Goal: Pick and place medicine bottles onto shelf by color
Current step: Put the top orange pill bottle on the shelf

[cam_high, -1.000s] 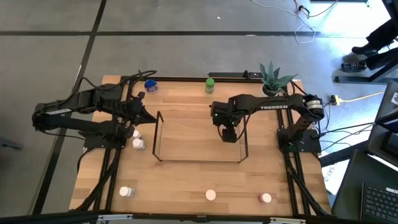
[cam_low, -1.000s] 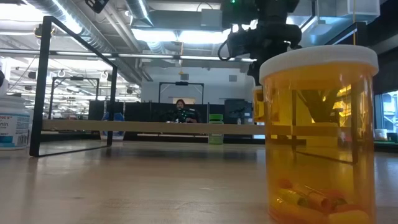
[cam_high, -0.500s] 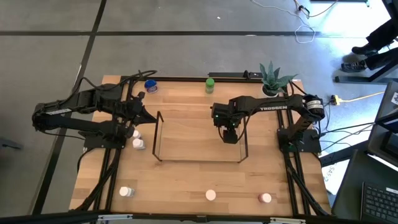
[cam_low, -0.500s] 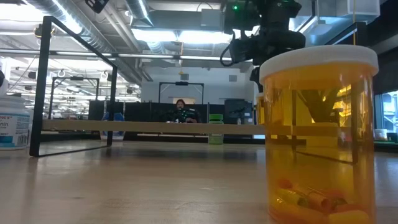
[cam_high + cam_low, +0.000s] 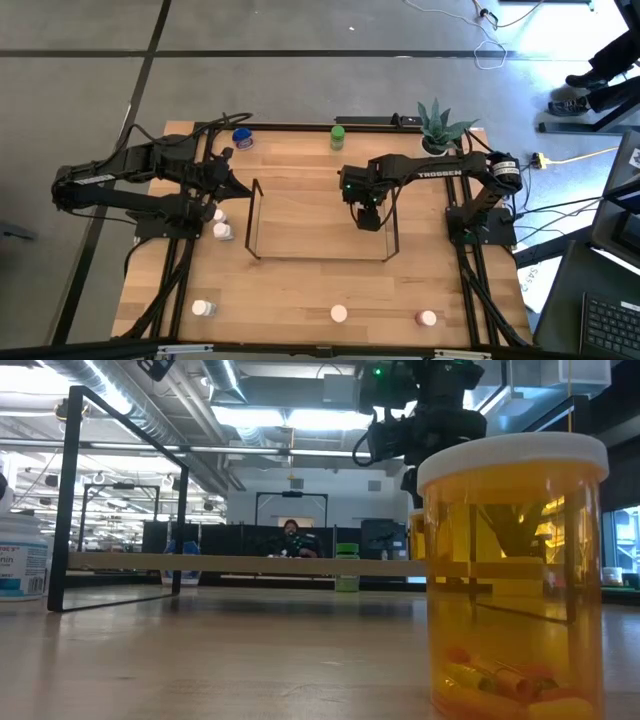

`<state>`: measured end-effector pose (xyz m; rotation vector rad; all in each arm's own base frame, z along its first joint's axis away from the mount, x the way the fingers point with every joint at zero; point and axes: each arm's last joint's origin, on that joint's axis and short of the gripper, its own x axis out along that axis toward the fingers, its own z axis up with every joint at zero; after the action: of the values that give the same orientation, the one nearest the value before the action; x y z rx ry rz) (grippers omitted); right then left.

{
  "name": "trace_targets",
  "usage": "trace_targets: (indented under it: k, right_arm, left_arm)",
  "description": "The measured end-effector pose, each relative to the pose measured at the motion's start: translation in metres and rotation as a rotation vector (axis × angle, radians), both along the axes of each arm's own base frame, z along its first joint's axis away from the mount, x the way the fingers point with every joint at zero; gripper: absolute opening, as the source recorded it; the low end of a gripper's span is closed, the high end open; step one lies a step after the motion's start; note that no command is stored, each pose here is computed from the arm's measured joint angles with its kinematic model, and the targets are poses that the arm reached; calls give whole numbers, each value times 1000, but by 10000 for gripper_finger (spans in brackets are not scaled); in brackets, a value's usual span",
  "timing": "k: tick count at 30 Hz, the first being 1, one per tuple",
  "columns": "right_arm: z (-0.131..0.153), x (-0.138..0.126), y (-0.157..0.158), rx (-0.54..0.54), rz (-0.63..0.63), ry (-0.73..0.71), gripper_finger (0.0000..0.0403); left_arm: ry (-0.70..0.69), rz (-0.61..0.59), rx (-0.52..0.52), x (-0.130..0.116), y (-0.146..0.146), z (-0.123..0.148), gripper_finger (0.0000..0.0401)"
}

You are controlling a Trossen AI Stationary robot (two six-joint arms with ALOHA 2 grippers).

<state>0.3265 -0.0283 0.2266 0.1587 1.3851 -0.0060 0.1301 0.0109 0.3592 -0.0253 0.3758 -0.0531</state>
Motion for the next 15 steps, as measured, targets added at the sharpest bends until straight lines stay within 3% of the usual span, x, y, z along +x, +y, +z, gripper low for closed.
trace_targets:
  k: [15]
  right_arm:
    - [-2, 0, 0, -1, -37, 7, 237]
  left_arm:
    - [0, 0, 0, 0, 0, 0, 25]
